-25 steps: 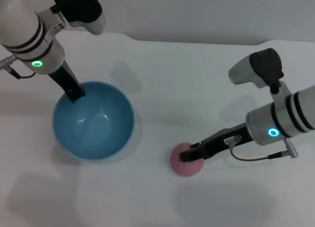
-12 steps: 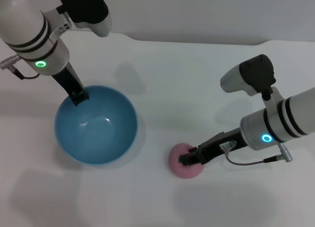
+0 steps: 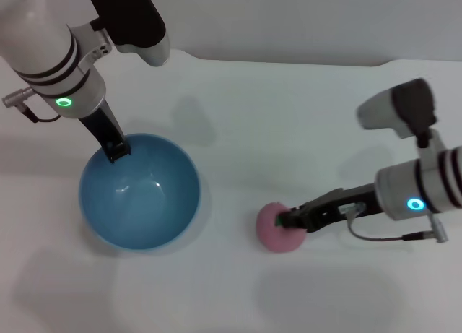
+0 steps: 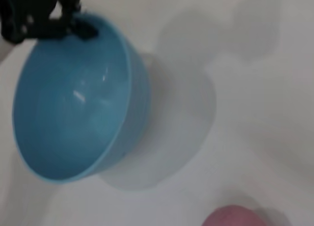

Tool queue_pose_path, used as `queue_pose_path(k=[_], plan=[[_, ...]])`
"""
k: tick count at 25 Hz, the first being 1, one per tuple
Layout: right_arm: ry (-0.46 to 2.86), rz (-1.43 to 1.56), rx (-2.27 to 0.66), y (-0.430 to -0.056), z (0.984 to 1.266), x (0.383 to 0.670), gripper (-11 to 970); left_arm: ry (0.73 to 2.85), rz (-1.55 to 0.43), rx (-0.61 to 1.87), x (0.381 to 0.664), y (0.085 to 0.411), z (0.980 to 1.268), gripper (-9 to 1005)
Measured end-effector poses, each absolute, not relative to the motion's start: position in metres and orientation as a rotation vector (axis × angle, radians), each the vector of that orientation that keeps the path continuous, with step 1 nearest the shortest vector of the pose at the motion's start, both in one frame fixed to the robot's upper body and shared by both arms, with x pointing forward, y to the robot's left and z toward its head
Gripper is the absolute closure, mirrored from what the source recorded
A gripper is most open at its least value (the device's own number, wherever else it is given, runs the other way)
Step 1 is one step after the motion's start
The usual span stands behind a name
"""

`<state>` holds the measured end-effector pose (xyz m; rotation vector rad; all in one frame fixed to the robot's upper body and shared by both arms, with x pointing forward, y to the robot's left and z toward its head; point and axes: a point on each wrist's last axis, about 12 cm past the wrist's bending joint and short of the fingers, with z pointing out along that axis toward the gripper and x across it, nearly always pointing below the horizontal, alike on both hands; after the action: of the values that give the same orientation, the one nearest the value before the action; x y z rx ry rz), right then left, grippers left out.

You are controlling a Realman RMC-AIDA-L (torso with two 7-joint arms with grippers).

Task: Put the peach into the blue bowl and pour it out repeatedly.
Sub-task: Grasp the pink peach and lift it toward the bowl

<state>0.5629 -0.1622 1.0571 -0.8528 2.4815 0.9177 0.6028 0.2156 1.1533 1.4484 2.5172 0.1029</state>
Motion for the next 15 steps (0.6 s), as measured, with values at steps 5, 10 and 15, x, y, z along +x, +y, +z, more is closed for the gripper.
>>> queue_pose_path(k=[5,10,15], plan=[[2.386,1.029,-0.755,-0.192,1.069,0.556,914,2.522,0.101,1.453,0.602,0.215,1.152,997],[2.057,1.258,-0.785,-0.209,1.098,0.546,914,2.498,0.049,1.488,0.6,0.203,1.149,997],[1.777,1.367,-0.905,-0.201,1.126,0.542,915,2.484,0.036,1.591,0.594,0.178,1.142,997]])
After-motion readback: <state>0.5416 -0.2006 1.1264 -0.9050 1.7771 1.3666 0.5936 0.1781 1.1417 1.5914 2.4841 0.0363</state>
